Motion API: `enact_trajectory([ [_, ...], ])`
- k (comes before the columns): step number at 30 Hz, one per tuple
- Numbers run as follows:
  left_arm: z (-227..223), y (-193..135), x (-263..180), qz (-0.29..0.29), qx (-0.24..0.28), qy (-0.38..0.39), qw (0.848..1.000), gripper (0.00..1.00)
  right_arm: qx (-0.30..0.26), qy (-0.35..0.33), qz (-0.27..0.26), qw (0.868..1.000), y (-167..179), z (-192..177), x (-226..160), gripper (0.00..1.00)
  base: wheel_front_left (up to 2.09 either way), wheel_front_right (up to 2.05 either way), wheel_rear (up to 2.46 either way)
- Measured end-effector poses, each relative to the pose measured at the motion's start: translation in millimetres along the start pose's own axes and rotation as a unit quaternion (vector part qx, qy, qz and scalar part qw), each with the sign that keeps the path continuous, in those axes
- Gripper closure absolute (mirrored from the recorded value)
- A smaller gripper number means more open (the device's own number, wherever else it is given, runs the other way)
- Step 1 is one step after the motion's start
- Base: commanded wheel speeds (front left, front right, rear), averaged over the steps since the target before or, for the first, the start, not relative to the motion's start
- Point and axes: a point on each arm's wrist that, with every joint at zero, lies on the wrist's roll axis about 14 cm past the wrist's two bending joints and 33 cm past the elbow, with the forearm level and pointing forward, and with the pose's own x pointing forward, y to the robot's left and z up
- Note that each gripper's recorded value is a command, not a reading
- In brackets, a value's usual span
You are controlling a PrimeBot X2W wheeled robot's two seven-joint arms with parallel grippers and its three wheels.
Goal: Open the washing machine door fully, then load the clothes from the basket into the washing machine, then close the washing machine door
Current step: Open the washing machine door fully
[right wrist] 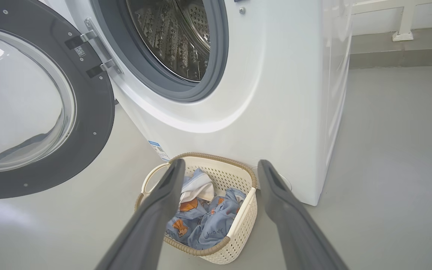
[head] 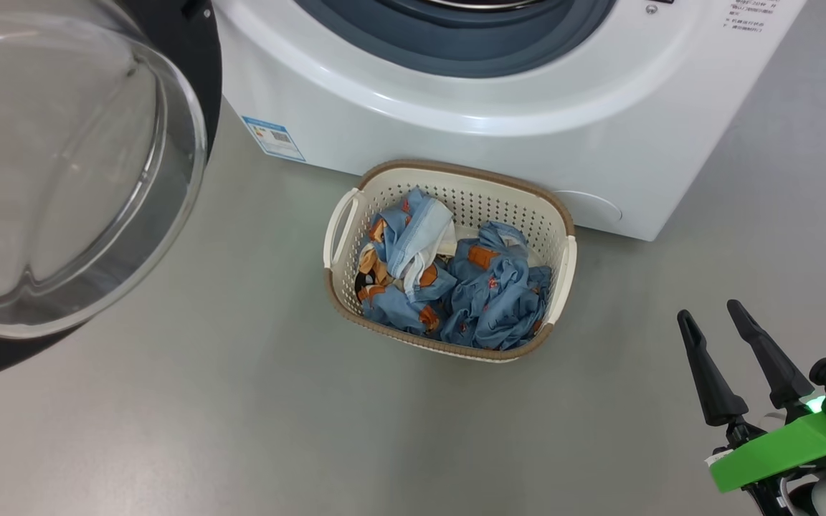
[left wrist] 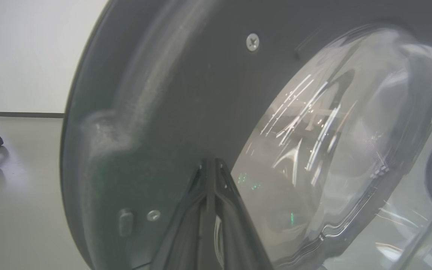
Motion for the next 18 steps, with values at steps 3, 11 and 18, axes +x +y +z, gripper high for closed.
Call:
enact_trajectory([
  [3,0,2,5,0.006,0.009,0.001,1.000,1.00,0.000,0.005,-0.001,1.000,-3,-4,0,0.00,0.00,0.00,0.00],
  [11,1,9,19,0.023,0.018,0.005,1.000,1.00,-0.002,0.014,0.003,1.000,-6,-10,4,0.00,0.00,0.00,0.00],
  [18,2,8,25,0.028,0.011,0.006,1.000,1.00,-0.004,0.008,0.004,1.000,-8,-6,8,0.00,0.00,0.00,0.00],
])
